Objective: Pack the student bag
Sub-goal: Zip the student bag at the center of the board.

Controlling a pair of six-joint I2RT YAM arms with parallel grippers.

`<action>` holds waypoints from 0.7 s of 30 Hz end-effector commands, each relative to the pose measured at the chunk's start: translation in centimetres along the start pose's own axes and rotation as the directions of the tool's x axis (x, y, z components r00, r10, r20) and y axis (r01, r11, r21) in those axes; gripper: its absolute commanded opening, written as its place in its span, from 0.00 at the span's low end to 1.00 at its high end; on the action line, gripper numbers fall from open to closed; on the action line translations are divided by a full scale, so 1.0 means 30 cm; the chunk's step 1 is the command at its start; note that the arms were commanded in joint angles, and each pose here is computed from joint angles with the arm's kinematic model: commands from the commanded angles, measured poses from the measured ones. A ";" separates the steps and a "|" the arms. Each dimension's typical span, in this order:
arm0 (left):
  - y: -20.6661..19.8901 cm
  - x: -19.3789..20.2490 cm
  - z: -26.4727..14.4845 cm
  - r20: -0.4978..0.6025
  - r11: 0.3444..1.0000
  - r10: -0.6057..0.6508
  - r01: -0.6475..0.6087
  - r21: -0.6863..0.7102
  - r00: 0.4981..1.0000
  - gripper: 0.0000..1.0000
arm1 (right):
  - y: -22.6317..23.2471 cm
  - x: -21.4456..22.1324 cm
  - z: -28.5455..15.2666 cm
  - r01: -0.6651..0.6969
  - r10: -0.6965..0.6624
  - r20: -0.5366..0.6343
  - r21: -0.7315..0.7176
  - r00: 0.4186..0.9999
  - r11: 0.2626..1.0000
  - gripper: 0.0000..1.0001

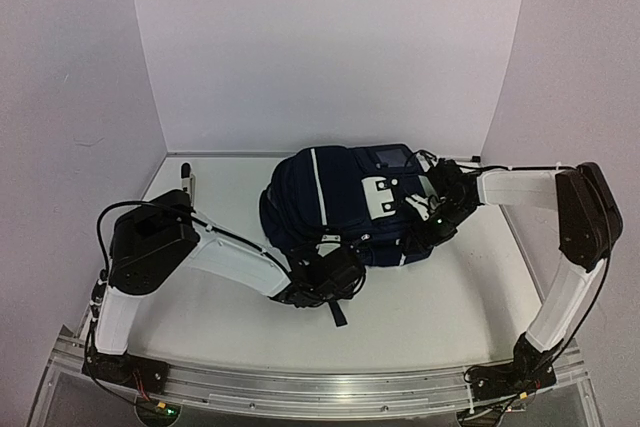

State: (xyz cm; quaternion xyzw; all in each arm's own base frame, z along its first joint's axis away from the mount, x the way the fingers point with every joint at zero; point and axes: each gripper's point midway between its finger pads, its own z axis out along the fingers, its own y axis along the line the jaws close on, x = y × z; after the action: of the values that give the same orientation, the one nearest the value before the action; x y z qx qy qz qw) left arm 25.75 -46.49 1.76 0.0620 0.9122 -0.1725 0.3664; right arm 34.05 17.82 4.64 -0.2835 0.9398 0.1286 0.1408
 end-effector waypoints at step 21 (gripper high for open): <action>-0.171 -0.119 -0.249 0.010 0.904 0.165 -0.156 0.398 0.986 0.00 | 0.223 -0.065 -0.200 0.334 -0.293 0.263 -0.129 0.919 0.933 0.62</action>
State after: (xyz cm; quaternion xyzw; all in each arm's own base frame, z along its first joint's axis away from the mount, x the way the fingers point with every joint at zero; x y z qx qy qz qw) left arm 22.33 -45.36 5.66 0.1997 0.8912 -0.2388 0.3299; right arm 33.06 18.82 9.79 -0.3519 0.8946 0.1765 0.2113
